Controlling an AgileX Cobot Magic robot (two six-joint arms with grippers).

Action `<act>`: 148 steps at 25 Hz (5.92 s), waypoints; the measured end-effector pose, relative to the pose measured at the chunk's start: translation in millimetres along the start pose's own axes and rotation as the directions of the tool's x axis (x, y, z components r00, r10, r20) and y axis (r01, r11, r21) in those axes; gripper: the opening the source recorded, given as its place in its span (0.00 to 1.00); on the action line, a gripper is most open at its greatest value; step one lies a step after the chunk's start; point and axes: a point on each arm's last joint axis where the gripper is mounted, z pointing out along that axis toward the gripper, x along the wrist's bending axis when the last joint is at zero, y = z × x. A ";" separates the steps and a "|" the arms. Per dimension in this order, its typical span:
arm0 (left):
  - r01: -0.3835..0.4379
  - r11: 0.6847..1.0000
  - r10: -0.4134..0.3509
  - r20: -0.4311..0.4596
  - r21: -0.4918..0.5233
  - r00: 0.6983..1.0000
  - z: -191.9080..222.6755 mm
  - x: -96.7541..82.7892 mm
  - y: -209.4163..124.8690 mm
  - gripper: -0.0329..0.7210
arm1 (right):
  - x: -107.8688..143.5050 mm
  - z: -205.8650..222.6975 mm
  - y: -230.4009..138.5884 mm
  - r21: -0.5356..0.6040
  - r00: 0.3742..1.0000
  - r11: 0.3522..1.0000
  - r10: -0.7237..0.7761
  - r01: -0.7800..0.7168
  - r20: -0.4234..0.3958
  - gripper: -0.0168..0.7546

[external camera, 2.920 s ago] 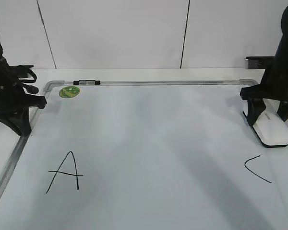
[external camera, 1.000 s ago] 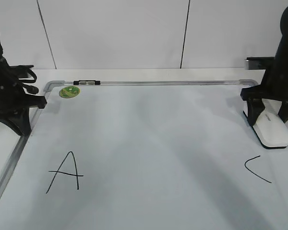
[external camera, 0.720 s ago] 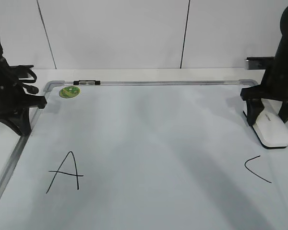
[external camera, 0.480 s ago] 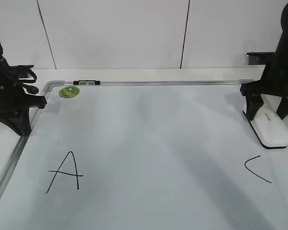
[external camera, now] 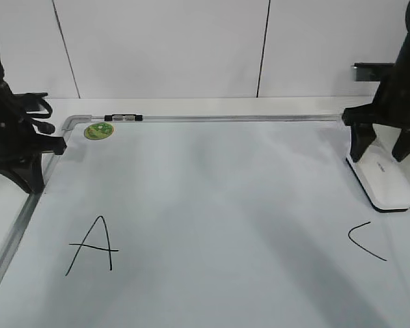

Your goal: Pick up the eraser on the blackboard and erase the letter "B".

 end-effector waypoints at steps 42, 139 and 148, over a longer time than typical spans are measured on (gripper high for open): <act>-0.062 0.998 0.061 -0.064 -0.010 0.996 -69.2 0.7 -23.8 0.40 | 11.3 -209.5 -161.3 -0.475 0.992 0.878 -0.007 -0.054 -0.125 0.79; -0.138 0.497 0.077 -0.114 -0.857 0.990 -131.8 33.1 -402.7 0.38 | -0.1 -84.6 -430.4 -0.833 0.995 0.544 -0.065 0.098 0.074 0.78; -0.130 0.496 0.087 -0.099 -0.859 0.991 -131.7 31.6 -402.7 0.38 | -0.1 -84.6 -430.4 -0.833 0.995 0.544 -0.065 0.098 0.074 0.78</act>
